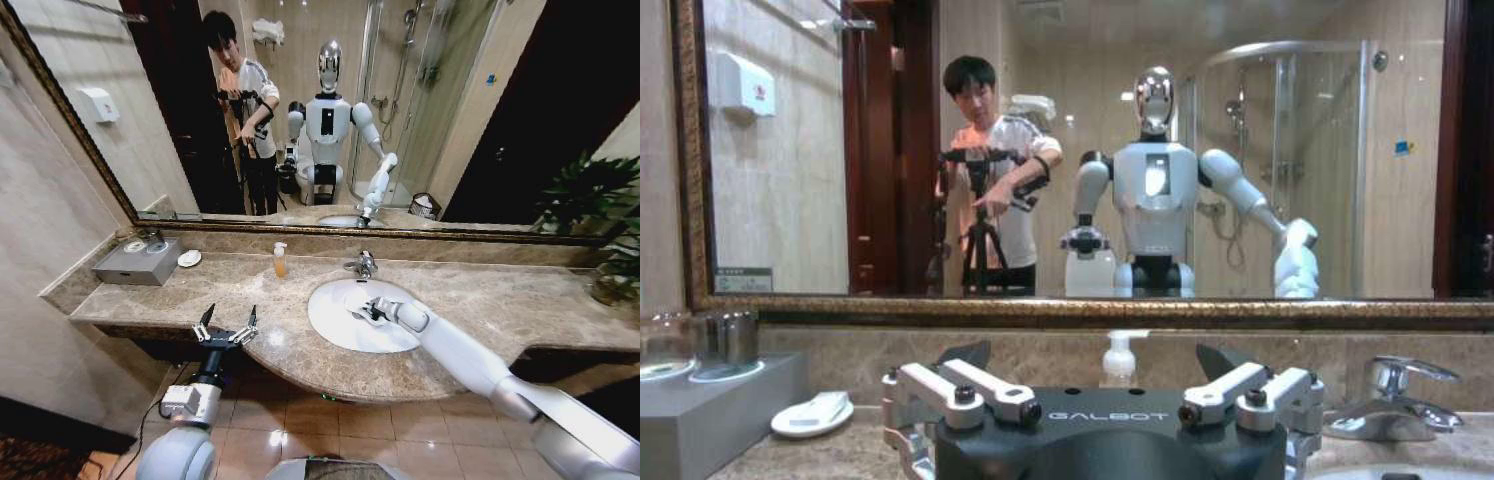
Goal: Pick up the towel from the sink counter and wipe the mirror surface.
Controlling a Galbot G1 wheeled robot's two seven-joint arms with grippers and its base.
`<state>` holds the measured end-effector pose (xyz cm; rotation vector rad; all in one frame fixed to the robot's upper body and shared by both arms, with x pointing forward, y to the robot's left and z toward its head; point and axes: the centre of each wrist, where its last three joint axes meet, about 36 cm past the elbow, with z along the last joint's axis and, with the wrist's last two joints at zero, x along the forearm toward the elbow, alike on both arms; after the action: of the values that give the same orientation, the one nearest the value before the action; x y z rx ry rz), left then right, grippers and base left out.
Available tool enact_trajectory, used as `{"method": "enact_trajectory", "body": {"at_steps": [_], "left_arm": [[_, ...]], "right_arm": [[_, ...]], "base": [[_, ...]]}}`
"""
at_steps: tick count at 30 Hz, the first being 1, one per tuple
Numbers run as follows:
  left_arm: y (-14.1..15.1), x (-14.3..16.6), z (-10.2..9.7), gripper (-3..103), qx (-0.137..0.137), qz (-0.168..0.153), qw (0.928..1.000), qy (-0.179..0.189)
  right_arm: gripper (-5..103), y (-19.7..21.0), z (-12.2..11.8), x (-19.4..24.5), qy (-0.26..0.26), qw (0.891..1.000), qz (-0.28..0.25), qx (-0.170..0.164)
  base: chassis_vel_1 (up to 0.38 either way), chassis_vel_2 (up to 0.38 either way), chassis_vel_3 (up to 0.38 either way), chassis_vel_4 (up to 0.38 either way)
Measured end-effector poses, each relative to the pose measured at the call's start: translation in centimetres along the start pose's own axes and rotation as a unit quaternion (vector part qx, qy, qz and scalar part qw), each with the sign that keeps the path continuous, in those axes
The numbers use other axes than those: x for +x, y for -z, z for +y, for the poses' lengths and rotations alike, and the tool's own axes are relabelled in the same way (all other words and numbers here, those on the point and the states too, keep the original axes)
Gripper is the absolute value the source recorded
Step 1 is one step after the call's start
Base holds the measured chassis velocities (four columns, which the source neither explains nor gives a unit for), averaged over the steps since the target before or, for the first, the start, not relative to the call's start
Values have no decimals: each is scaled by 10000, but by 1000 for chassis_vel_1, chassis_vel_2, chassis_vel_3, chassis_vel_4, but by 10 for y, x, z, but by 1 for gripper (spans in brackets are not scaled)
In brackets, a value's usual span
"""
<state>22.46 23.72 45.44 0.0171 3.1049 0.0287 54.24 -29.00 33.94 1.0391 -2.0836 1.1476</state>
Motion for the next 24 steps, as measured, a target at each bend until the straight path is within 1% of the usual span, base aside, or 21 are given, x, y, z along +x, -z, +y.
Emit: {"method": "enact_trajectory", "body": {"at_steps": [1, 2, 3, 5, 8, 11, 14, 15, 16, 17, 21, 23, 24], "left_arm": [[0, 0, 0, 100, 1, 0, 10000, -3], [0, 0, 0, 100, 0, 0, 10000, -1], [0, 0, 0, 100, 0, 0, 10000, -1], [0, 0, 0, 100, 0, 0, 10000, -1], [0, 0, 0, 100, 0, 0, 10000, -1], [0, 0, 0, 100, 0, 0, 10000, -1], [0, 0, 0, 100, 0, 0, 10000, 0], [0, 0, 0, 100, 0, 0, 10000, -1], [0, 0, 0, 100, 0, 0, 10000, -1], [0, 0, 0, 100, 0, 0, 10000, -1], [0, 0, 0, 100, 0, 0, 10000, 0], [0, 0, 0, 100, 0, 0, 10000, -1], [0, 0, 0, 100, 0, 0, 10000, 0]], "right_arm": [[9, 1, 6, 5, 65, 10000, -35, 22], [9, 3, 16, 16, 199, 9997, -109, 59], [9, 3, 16, 16, 199, 9997, -109, 59], [9, 9, 26, 30, 380, 9990, -192, 104], [9, 10, 28, 36, 509, 9984, -165, 168], [9, 4, 21, 30, 440, 9988, -47, 194], [9, -11, 0, 19, 139, 9993, 144, 309], [9, -16, -7, 17, 51, 9994, 208, 288], [9, -16, -7, 17, 51, 9994, 208, 288], [9, -21, -12, 15, -15, 9993, 262, 256], [9, -44, -36, 19, -329, 9981, 500, 122], [9, -51, -39, 24, -367, 9978, 536, 122], [9, -55, -36, 33, -319, 9978, 551, 159]], "base": [[0, 0, 0, 0], [0, 0, 0, 0], [0, 0, 0, 0], [0, 0, 0, 0], [0, 0, 0, 0], [0, 0, 0, 0], [0, 0, 0, 0], [0, 0, 0, 0], [0, 0, 0, 0], [0, 0, 0, 0], [0, 0, 0, 0], [0, 0, 0, 0], [0, 0, 0, 0]]}}
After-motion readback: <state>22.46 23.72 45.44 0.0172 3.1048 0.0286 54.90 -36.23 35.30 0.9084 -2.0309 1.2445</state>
